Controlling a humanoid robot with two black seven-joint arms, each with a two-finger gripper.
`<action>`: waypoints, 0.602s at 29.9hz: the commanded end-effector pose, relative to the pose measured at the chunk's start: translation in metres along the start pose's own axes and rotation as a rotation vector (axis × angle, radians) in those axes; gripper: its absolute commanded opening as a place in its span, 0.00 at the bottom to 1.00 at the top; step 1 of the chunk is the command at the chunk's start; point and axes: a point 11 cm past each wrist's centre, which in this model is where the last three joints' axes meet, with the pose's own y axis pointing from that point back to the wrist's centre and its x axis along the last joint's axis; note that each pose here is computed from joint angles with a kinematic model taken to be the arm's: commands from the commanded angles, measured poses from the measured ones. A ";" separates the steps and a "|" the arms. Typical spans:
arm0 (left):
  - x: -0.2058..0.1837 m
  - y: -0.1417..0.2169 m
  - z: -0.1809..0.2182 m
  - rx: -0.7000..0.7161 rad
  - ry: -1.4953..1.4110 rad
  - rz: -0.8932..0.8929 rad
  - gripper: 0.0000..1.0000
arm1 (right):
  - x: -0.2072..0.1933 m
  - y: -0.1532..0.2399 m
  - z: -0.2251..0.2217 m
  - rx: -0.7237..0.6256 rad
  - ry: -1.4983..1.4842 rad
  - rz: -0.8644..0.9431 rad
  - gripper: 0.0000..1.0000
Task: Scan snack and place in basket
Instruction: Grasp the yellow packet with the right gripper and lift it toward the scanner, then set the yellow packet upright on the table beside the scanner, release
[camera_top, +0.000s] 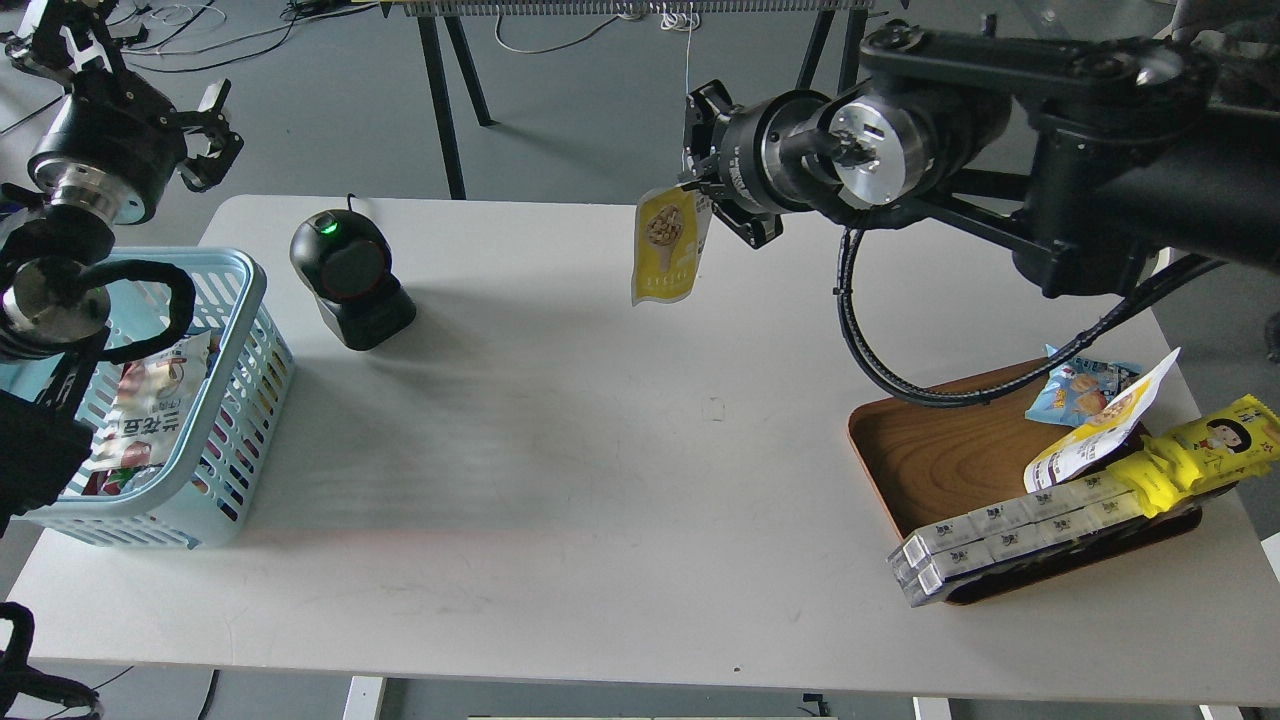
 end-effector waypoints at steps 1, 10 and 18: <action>0.002 0.000 0.002 0.001 -0.002 0.003 1.00 | -0.026 -0.019 0.008 -0.024 0.004 -0.038 0.00; 0.002 0.000 0.004 -0.005 0.001 -0.001 1.00 | -0.066 -0.049 0.032 -0.072 0.037 -0.088 0.00; 0.001 0.000 0.007 -0.022 0.010 -0.006 1.00 | -0.072 -0.056 0.041 -0.089 0.026 -0.105 0.05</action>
